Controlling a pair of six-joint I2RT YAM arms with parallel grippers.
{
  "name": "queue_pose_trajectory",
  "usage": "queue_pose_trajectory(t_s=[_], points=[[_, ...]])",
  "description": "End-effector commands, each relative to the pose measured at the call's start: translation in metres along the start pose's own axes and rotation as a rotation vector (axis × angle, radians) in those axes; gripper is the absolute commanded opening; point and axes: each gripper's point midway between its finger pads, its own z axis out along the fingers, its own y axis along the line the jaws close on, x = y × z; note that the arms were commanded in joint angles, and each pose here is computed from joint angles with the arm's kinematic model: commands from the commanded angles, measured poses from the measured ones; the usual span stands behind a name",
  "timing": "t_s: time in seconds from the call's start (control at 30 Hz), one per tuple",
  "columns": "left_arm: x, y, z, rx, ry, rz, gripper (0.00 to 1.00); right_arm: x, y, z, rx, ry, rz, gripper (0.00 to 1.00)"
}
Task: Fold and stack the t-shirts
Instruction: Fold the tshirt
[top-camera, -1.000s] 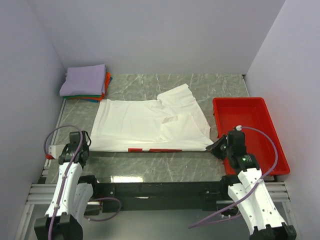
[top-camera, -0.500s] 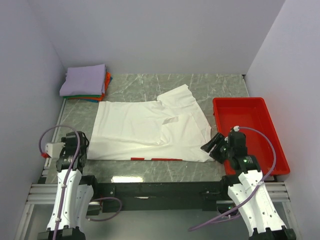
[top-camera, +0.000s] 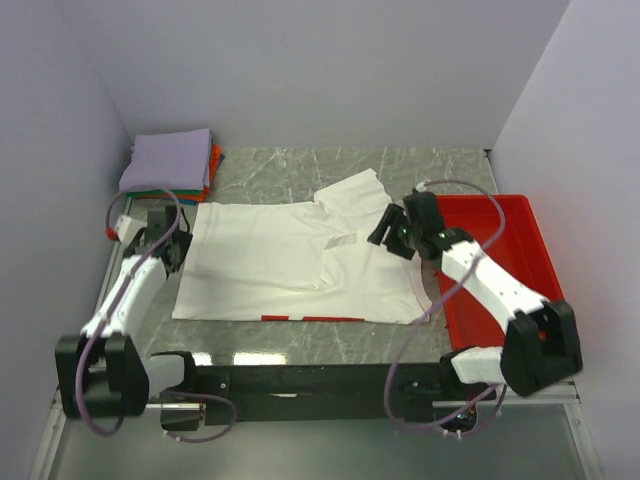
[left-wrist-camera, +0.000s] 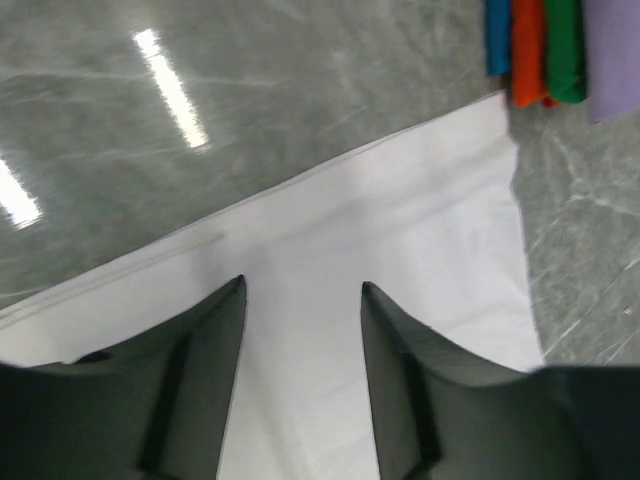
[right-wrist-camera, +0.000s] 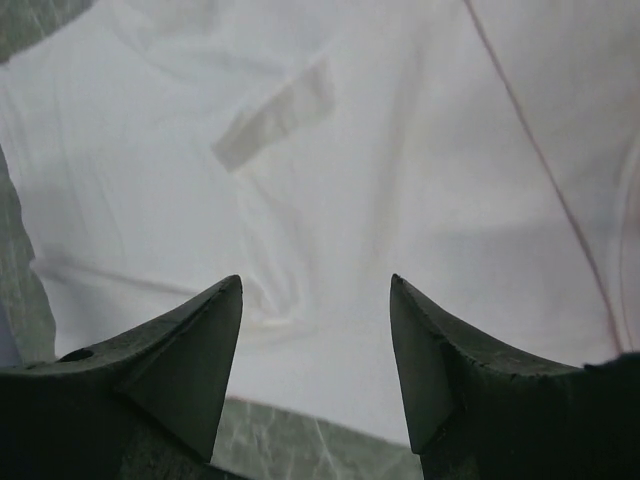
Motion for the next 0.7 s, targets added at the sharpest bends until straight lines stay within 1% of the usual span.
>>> queue_pose_trajectory(t_s=[0.0, 0.03, 0.07, 0.1, 0.13, 0.17, 0.2, 0.23, 0.27, 0.3, 0.33, 0.37, 0.4, 0.43, 0.47, 0.53, 0.57, 0.63, 0.67], points=[[-0.025, -0.06, 0.007, 0.07, -0.074, 0.057, 0.51, -0.052, 0.026, 0.025, -0.016, -0.122, -0.044, 0.67], [-0.027, -0.065, 0.013, 0.058, -0.079, 0.081, 0.48, -0.066, 0.038, 0.027, -0.032, -0.142, -0.047, 0.67], [-0.021, -0.064, 0.03, 0.009, -0.072, 0.118, 0.45, -0.068, 0.035, 0.04, -0.013, -0.123, -0.054, 0.67], [-0.027, -0.081, 0.031, 0.02, -0.089, 0.136, 0.44, -0.073, 0.037, 0.045, -0.013, -0.124, -0.053, 0.67], [-0.02, -0.083, 0.048, -0.013, -0.072, 0.174, 0.44, -0.084, 0.044, 0.047, -0.028, -0.137, -0.052, 0.67], [-0.019, -0.09, 0.055, -0.009, -0.066, 0.205, 0.41, -0.084, 0.044, 0.057, -0.028, -0.122, -0.055, 0.66], [-0.024, -0.107, 0.057, 0.012, -0.073, 0.24, 0.4, -0.087, 0.047, 0.061, -0.046, -0.115, -0.054, 0.66], [-0.023, -0.112, 0.063, 0.012, -0.07, 0.263, 0.4, -0.095, 0.05, 0.062, -0.054, -0.12, -0.051, 0.66], [-0.003, -0.117, 0.074, 0.008, -0.037, 0.341, 0.39, -0.094, 0.047, 0.071, -0.047, -0.099, -0.049, 0.66], [-0.006, -0.132, 0.076, 0.019, -0.046, 0.347, 0.39, -0.095, 0.049, 0.074, -0.059, -0.09, -0.049, 0.65], [0.004, -0.127, 0.091, -0.018, -0.026, 0.382, 0.39, -0.099, 0.047, 0.076, -0.059, -0.093, -0.045, 0.66], [0.008, -0.129, 0.096, -0.028, -0.019, 0.405, 0.38, -0.098, 0.045, 0.081, -0.056, -0.082, -0.05, 0.65], [0.007, -0.137, 0.099, -0.023, -0.022, 0.417, 0.37, -0.098, 0.043, 0.083, -0.054, -0.078, -0.049, 0.65], [0.015, -0.133, 0.111, -0.051, -0.005, 0.435, 0.37, -0.098, 0.041, 0.085, -0.058, -0.069, -0.047, 0.65], [0.014, -0.141, 0.114, -0.042, -0.008, 0.438, 0.37, -0.1, 0.038, 0.087, -0.061, -0.072, -0.045, 0.65], [0.022, -0.141, 0.127, -0.051, 0.01, 0.455, 0.36, -0.096, 0.033, 0.089, -0.063, -0.058, -0.04, 0.64], [0.021, -0.148, 0.13, -0.044, 0.006, 0.454, 0.36, -0.099, 0.03, 0.09, -0.063, -0.061, -0.033, 0.64], [0.028, -0.146, 0.144, -0.067, 0.018, 0.468, 0.36, -0.096, 0.026, 0.091, -0.065, -0.05, -0.03, 0.64], [0.025, -0.157, 0.145, -0.052, 0.008, 0.469, 0.34, -0.097, 0.023, 0.091, -0.062, -0.05, -0.023, 0.64]])
